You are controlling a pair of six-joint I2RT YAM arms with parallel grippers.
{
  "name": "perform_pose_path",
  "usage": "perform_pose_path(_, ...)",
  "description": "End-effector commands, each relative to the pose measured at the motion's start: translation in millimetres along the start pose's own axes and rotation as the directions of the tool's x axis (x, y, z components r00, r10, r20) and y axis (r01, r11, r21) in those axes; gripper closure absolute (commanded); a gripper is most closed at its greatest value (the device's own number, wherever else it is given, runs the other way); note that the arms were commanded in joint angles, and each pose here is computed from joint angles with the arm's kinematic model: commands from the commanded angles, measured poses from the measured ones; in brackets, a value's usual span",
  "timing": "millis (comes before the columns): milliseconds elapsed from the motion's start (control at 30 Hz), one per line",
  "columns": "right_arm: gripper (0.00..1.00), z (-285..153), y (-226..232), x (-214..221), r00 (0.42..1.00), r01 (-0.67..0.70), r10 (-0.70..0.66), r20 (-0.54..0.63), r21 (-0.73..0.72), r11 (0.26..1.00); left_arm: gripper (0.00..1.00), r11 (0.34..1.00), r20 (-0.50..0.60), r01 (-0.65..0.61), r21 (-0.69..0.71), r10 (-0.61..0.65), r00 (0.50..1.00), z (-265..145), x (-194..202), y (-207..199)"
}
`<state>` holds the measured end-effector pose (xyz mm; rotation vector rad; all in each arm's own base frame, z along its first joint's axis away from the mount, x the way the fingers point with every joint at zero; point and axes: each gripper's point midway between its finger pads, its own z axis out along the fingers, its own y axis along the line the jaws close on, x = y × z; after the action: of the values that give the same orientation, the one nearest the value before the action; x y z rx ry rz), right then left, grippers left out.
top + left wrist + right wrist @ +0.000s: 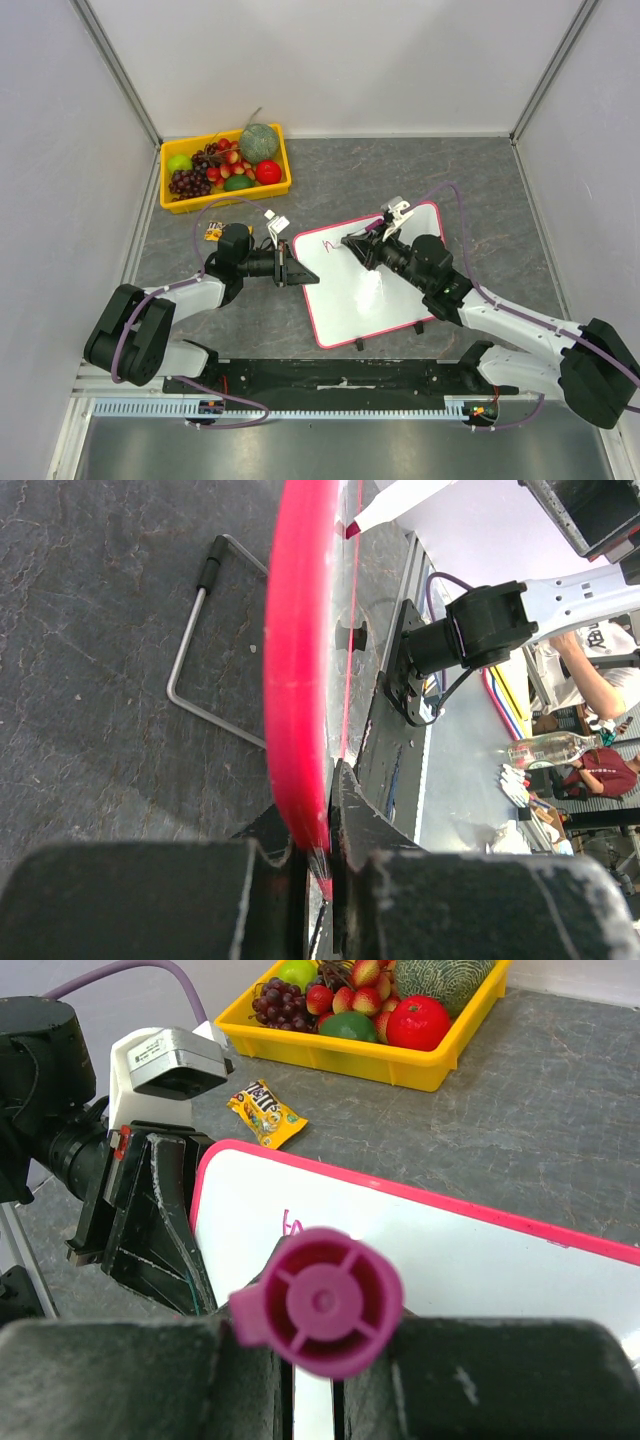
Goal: Write a sentence on the whiteboard
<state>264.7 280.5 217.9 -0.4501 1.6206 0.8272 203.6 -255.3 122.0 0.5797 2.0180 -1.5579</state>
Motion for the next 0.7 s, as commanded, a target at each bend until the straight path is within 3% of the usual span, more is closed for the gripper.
perform_pose_path(0,1.00,-8.5,-21.1,33.2,0.995,0.020,-0.011,-0.099,0.084,0.996,0.98,0.989,-0.025,-0.141,-0.052,0.140,0.990,0.3,14.7,20.8)
perform_pose_path(667,1.00,3.2,-25.4,0.5,0.999,0.039,-0.035,-0.031,0.131,0.991,0.98,0.988,-0.024,-0.141,-0.056,0.140,0.990,-0.2,14.8,21.6)
